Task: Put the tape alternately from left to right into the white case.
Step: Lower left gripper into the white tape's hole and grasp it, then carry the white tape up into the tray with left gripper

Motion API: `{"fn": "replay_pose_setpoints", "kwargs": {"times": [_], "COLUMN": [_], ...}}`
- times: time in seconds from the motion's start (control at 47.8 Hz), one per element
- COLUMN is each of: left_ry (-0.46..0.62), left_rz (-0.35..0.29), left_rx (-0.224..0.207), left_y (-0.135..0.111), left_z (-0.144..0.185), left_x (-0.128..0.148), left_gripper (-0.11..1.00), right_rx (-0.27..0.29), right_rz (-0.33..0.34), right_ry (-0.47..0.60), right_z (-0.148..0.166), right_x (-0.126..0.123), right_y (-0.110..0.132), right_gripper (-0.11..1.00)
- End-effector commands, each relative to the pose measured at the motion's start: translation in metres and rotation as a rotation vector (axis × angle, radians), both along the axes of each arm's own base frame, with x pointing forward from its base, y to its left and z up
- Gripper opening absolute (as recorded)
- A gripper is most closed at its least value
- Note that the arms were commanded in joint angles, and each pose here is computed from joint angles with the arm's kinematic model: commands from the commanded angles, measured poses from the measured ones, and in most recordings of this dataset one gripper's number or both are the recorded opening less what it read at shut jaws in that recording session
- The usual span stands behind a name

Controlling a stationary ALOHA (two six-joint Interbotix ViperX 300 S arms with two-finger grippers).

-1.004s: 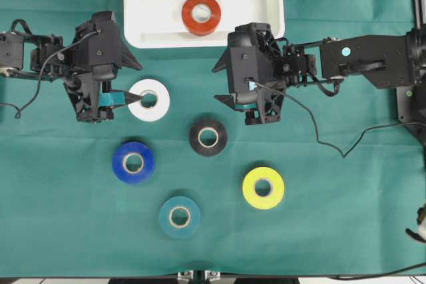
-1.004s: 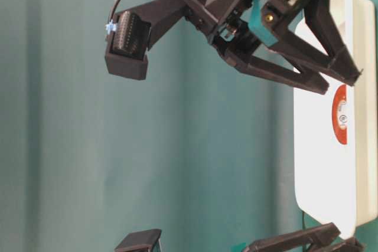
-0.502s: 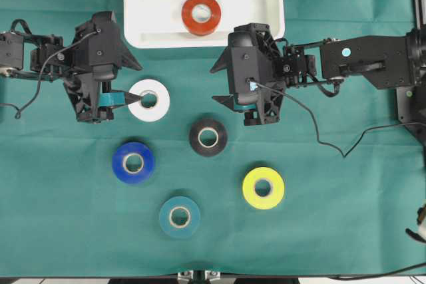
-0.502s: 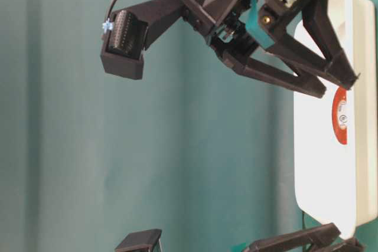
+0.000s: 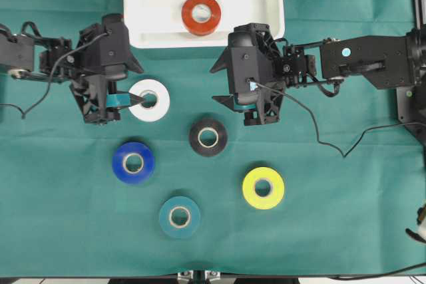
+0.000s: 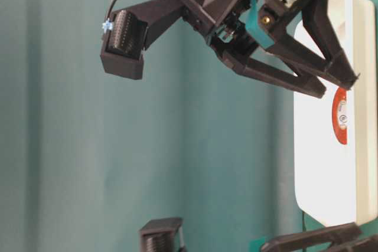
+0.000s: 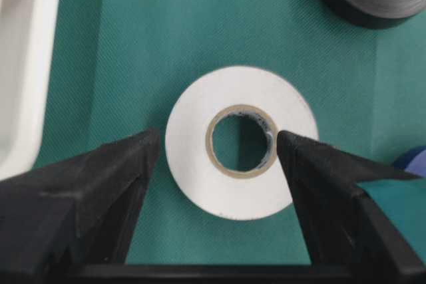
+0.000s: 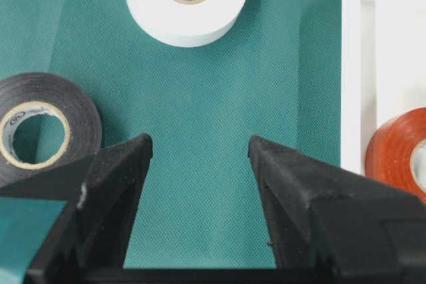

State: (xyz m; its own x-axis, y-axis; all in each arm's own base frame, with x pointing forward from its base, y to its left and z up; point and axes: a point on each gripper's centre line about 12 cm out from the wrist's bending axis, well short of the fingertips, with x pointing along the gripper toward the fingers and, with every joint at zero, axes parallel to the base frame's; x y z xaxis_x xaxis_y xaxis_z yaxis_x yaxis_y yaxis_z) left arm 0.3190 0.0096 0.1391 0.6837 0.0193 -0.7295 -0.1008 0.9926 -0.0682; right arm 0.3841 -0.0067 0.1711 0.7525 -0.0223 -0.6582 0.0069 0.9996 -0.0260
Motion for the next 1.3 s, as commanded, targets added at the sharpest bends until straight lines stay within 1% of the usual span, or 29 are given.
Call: {"fn": "replay_pose_setpoints", "kwargs": {"times": [0.0,0.314,0.607,0.753,0.858,0.9,0.963,1.004,1.025,1.046,1.088,1.151,1.214,1.276], "left_ry": [-0.018,0.029,0.078,0.081,0.075,0.077,0.080,0.084,0.087,0.089,0.092,0.093,0.092,0.092], "left_rz": [0.004,0.005,0.036,0.037,0.035,0.034,0.034,0.034,0.031,0.030,0.026,0.021,0.018,0.015], "left_rx": [-0.002,-0.003,-0.007,-0.007,-0.005,-0.004,-0.004,-0.004,-0.003,-0.004,-0.003,-0.004,-0.005,-0.005], "left_y": [0.001,0.002,0.012,0.012,0.012,0.012,0.012,0.012,0.012,0.011,0.010,0.008,0.006,0.005], "left_z": [0.004,-0.013,-0.030,-0.031,-0.029,-0.028,-0.028,-0.029,-0.029,-0.029,-0.029,-0.029,-0.028,-0.028], "left_x": [0.010,0.020,0.020,0.022,0.023,0.023,0.022,0.022,0.022,0.022,0.021,0.021,0.021,0.021], "left_gripper": [0.92,0.92,0.92,0.92,0.88,0.83,0.70,0.58,0.49,0.45,0.31,0.16,0.04,-0.02], "right_rx": [0.000,0.001,0.002,0.002,0.002,0.001,0.002,0.002,0.002,0.002,0.003,0.002,0.003,0.002], "right_rz": [0.004,0.003,0.005,0.005,0.005,0.006,0.005,0.005,0.006,0.006,0.006,0.007,0.006,0.007], "right_ry": [-0.046,-0.034,-0.032,-0.028,-0.024,-0.026,-0.029,-0.031,-0.032,-0.032,-0.037,-0.035,-0.035,-0.035], "right_z": [0.015,0.010,0.010,0.008,0.007,0.007,0.008,0.008,0.008,0.008,0.008,0.007,0.007,0.007], "right_x": [0.002,0.001,0.000,-0.001,-0.002,-0.002,-0.001,-0.001,-0.001,-0.001,-0.001,-0.002,-0.002,-0.002], "right_y": [0.001,0.001,0.002,0.002,0.002,0.002,0.002,0.002,0.002,0.002,0.002,0.002,0.002,0.002], "right_gripper": [0.67,0.67,0.67,0.67,0.67,0.67,0.67,0.67,0.67,0.67,0.67,0.67,0.67,0.67]}}
